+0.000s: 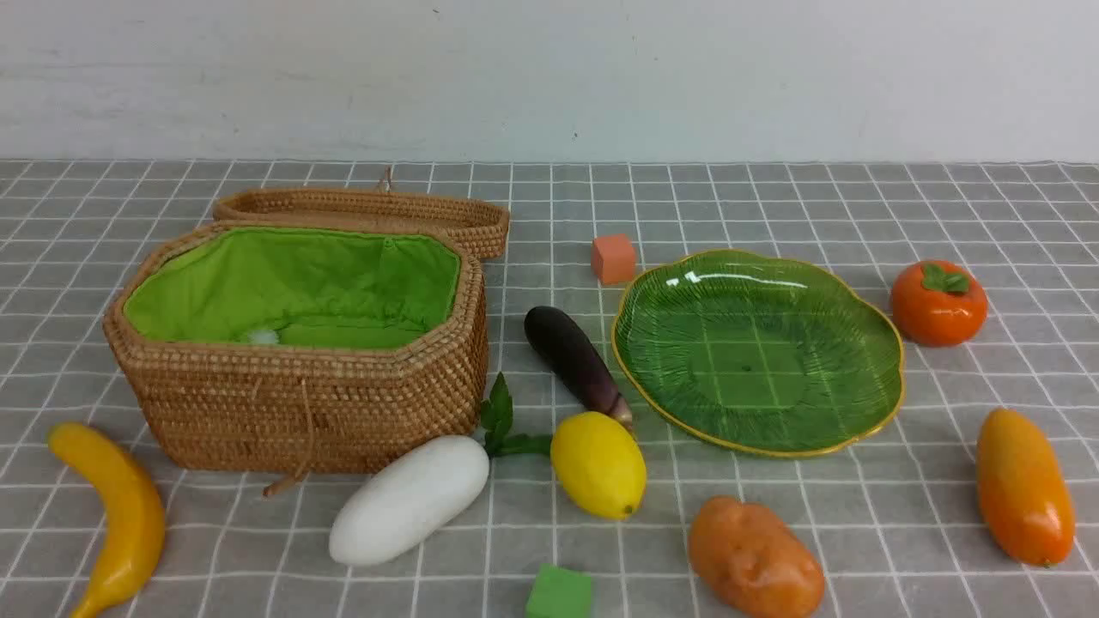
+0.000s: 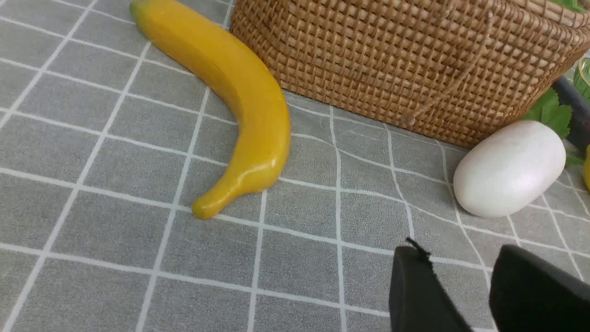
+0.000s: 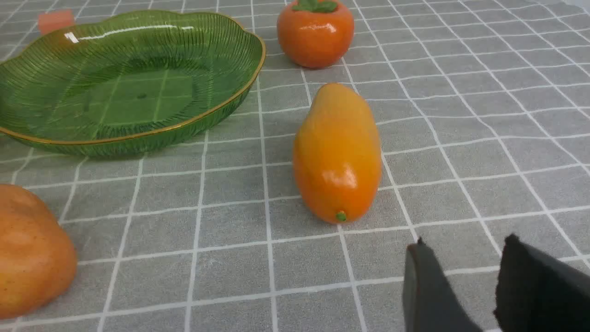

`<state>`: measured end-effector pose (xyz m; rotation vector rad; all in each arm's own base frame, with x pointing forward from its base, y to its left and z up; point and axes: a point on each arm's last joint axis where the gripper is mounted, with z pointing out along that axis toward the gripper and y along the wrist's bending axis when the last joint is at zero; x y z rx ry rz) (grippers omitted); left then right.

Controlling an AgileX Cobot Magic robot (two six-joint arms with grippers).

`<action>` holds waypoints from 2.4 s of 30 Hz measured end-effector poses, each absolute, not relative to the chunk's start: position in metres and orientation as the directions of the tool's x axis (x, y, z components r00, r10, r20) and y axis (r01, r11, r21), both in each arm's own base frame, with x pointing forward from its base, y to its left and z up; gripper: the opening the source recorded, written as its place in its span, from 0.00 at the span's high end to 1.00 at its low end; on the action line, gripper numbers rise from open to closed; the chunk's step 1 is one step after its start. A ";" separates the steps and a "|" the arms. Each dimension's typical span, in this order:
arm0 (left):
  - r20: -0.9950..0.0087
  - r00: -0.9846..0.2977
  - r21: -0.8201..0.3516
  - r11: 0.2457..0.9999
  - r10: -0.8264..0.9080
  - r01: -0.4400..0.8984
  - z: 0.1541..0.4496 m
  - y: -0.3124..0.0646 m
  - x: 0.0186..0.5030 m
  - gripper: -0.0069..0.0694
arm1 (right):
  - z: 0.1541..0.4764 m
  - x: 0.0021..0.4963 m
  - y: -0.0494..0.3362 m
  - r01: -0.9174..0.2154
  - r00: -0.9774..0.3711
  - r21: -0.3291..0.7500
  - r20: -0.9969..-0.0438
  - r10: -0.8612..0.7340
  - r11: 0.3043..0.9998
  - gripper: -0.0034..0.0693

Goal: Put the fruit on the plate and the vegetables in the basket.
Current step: Use the left arm to grab a banana and put it into the right plate

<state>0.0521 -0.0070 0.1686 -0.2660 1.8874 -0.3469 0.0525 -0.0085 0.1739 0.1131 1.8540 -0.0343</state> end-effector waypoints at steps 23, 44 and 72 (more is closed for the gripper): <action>-0.883 -0.304 -0.374 0.928 -0.358 -0.008 0.171 -0.007 0.053 0.60 | 0.174 0.053 -0.009 0.096 -0.278 0.035 -0.959 0.060 0.995 0.62; -0.668 -0.148 -0.744 0.659 -0.729 0.114 0.232 -0.013 0.048 0.93 | 0.193 0.057 -0.002 0.034 -0.057 0.405 -0.912 0.406 0.914 0.62; -0.616 -0.757 -0.239 0.967 -0.218 -0.084 0.298 -0.020 0.159 0.93 | 0.402 0.058 0.049 -0.457 -0.655 0.219 -0.739 -0.159 0.862 0.92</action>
